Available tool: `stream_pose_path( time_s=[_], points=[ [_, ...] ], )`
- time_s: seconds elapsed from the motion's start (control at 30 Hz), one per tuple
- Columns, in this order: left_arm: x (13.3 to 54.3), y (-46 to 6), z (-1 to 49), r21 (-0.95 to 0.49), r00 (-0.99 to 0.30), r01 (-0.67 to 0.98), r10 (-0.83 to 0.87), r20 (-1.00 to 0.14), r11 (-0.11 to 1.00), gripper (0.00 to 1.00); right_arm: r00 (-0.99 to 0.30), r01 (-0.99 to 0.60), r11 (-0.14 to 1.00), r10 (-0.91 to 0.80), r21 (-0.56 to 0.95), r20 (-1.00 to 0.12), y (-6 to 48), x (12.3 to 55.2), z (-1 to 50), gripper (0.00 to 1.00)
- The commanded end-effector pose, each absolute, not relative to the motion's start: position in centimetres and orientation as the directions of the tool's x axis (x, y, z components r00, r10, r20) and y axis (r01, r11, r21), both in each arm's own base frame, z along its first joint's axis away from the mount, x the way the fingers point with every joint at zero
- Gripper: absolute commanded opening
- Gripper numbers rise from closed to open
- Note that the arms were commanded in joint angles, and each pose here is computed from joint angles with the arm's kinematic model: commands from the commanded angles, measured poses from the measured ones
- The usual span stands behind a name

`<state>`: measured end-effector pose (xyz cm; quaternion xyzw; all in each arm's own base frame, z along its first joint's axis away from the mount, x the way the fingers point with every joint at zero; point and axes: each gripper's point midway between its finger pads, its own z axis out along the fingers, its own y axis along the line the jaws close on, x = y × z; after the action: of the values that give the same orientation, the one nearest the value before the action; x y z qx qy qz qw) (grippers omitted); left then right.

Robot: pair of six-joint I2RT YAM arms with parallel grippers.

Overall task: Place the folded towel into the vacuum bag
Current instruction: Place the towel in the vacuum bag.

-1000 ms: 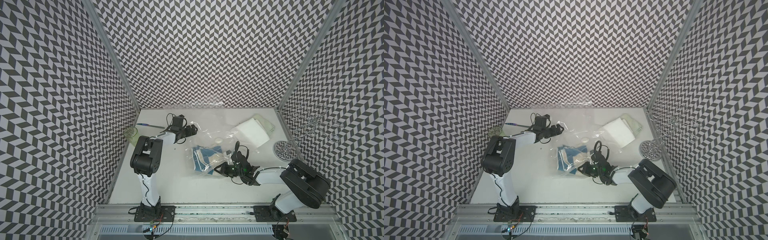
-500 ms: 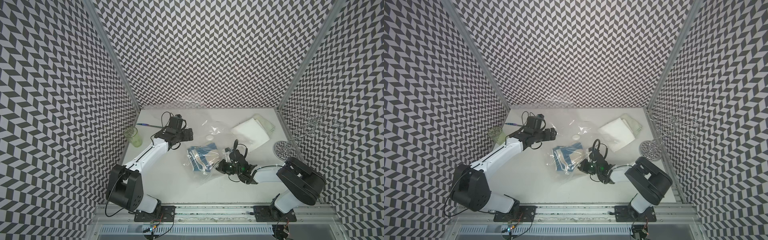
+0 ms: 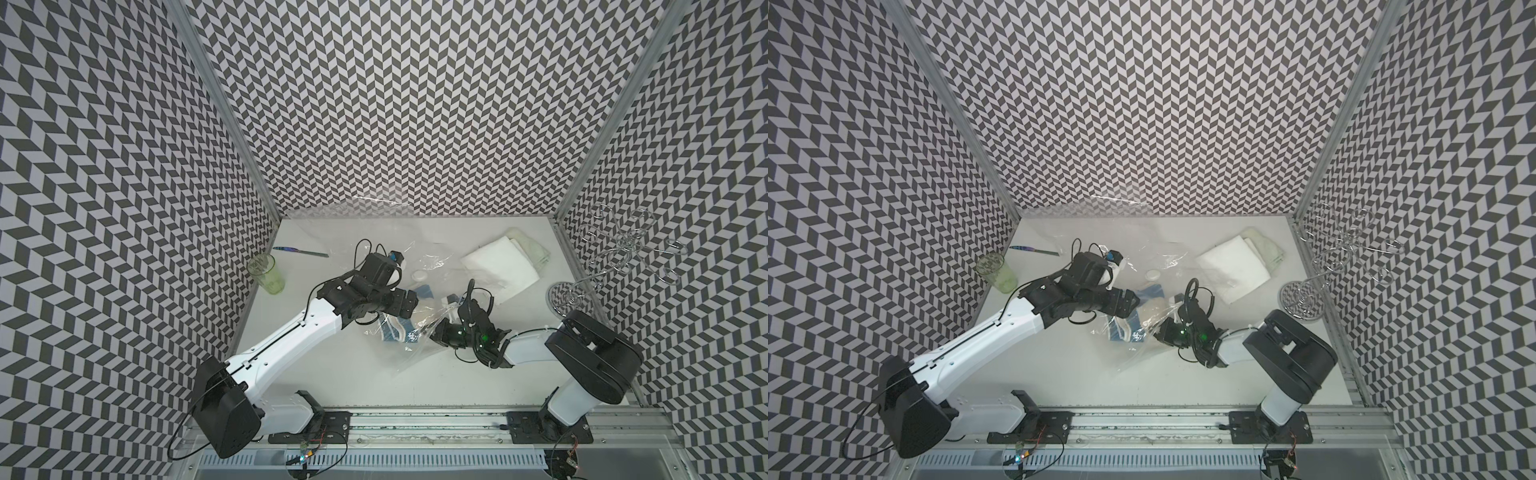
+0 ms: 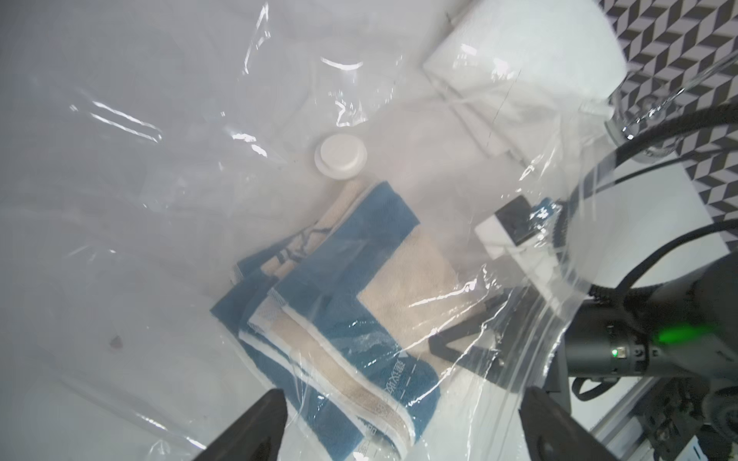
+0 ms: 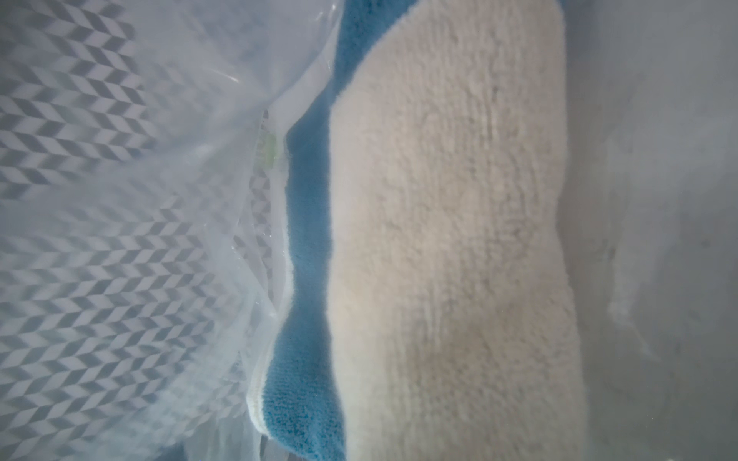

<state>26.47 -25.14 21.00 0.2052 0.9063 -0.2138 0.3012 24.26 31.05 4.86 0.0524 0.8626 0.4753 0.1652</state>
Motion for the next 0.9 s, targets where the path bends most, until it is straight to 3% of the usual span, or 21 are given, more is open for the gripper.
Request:
stream_pose_path(
  time_s=[0.0,0.33,0.53,0.7,0.87],
  points=[
    [22.1,-30.7,22.5,-0.333,-0.677,0.655,0.329,-0.659,0.678,0.93,-0.935,-0.119,0.506,0.232,0.854,-0.268,32.3,24.8,6.1,0.1],
    [18.6,-31.5,14.3,-0.161,-0.606,0.754,0.58,-0.545,0.637,0.93,-0.941,-0.16,0.478,0.19,0.864,-0.28,33.2,24.5,7.0,0.1],
    [20.0,-29.7,11.1,0.041,-0.574,0.737,0.658,-0.488,0.674,0.84,-0.943,-0.157,0.475,0.188,0.866,-0.273,33.2,24.5,6.9,0.1],
    [21.0,-28.7,10.4,0.145,-0.54,0.734,0.7,-0.466,0.663,0.64,-0.942,-0.128,0.517,0.204,0.846,-0.267,32.5,24.7,5.6,0.1],
    [23.1,-25.4,11.9,0.238,-0.554,0.687,0.706,-0.441,0.687,0.22,-0.945,-0.052,0.588,0.231,0.807,-0.23,31.0,25.0,3.0,0.1]
  ],
)
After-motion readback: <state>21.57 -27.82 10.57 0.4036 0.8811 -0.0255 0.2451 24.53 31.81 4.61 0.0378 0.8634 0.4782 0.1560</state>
